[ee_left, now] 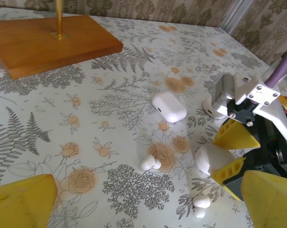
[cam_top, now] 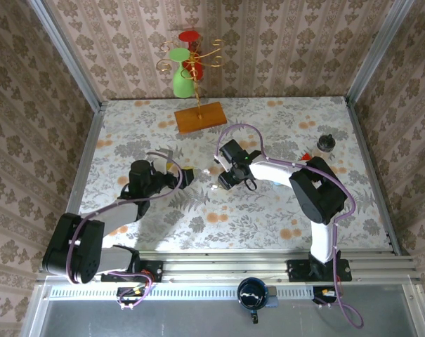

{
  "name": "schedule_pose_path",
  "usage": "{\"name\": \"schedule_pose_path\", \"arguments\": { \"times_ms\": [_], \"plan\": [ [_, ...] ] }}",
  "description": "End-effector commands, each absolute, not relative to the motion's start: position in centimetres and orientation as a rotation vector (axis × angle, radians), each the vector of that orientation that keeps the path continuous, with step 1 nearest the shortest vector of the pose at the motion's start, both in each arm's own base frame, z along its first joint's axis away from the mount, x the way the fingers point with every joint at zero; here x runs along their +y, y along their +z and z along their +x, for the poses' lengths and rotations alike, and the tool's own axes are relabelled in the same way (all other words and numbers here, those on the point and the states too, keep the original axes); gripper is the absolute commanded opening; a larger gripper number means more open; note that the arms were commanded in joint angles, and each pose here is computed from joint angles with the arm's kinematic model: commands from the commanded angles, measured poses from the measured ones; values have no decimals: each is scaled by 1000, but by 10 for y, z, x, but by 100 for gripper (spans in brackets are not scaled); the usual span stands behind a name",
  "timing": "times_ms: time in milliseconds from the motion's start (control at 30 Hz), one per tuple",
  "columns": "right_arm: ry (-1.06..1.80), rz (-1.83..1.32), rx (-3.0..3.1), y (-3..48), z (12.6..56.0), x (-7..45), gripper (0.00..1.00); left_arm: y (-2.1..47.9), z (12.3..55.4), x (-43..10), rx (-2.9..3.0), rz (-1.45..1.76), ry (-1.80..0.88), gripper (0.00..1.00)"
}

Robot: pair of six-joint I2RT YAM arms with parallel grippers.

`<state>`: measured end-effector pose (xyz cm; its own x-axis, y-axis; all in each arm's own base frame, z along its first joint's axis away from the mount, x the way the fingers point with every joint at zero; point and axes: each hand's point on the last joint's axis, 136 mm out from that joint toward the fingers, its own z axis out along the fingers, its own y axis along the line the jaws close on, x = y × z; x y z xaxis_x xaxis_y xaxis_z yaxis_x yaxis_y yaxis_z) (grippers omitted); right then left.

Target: Insert wireless bluetooth earbuds into charging case

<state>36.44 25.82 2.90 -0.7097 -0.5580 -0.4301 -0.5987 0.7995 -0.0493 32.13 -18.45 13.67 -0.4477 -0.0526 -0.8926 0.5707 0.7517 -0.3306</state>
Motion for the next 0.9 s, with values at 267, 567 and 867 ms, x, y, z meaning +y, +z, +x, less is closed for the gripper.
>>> {"name": "schedule_pose_path", "arguments": {
  "times_ms": [267,567,867],
  "plan": [
    [98,-900,2619,21,352,248,60,160,328,-172,1789,280,-744,100],
    [90,-923,2643,17,348,246,54,162,325,-196,1875,450,-833,100],
    [113,-919,2582,36,351,248,32,175,316,-188,1847,482,-737,100]
  ]
}}
